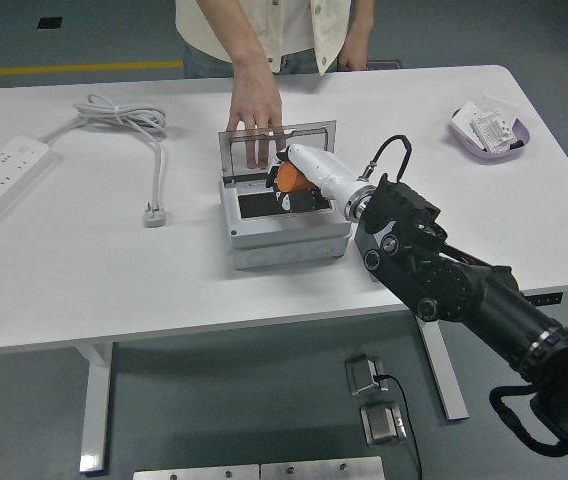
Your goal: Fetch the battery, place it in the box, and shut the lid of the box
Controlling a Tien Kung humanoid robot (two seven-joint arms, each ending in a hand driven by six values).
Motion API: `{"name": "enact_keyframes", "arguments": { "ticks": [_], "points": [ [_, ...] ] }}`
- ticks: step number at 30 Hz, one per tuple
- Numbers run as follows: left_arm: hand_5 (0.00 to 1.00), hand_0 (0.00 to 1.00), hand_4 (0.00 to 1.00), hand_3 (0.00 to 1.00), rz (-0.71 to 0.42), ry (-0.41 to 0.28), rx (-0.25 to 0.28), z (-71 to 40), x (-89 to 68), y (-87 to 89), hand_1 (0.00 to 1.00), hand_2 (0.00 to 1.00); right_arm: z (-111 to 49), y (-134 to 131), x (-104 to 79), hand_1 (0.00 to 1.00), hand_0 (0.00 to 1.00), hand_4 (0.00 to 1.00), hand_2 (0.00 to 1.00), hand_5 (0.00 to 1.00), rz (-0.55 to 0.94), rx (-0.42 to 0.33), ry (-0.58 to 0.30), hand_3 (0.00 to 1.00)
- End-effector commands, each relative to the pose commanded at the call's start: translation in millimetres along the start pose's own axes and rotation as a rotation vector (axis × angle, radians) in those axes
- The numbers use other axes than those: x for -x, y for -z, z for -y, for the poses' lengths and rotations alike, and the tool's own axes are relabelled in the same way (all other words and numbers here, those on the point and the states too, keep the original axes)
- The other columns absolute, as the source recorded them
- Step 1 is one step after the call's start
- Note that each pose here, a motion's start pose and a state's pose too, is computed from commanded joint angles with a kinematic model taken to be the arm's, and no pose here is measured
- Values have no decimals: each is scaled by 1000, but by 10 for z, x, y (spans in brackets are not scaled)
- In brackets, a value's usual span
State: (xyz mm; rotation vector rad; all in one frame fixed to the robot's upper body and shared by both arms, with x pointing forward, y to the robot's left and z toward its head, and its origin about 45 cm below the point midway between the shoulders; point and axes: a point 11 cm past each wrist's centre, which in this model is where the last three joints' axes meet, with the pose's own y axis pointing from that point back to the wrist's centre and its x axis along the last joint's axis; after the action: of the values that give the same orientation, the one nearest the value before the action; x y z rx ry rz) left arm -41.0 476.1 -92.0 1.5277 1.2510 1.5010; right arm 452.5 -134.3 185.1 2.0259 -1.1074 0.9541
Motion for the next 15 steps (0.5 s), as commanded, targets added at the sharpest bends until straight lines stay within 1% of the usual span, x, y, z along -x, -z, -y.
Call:
{"name": "enact_keyframes", "arguments": {
  "ticks": [4,5,10,11,15],
  "points": [
    [226,633,720,663,2,-1,4,-3,-7,-17,672,686,-1,-21,3,443,413,70,472,2,5,-4,-2,299],
    [223,631,720,664,3,-1,5,-3,-8,-19,672,686,-2,-25,4,494,452,229,525,2,6,-7,-3,363],
    [223,631,720,664,6,-2,7,-5,-10,-28,672,686,-2,-32,3,494,452,229,525,2,9,-14,-7,363],
    [224,632,720,663,6,-2,7,-5,-10,-30,672,687,-3,-32,4,565,454,505,592,23,13,-16,-8,539],
    [224,632,720,663,9,-2,8,-6,-8,-36,672,687,-3,-29,3,565,454,505,592,23,27,-22,-11,539]
  ]
}}
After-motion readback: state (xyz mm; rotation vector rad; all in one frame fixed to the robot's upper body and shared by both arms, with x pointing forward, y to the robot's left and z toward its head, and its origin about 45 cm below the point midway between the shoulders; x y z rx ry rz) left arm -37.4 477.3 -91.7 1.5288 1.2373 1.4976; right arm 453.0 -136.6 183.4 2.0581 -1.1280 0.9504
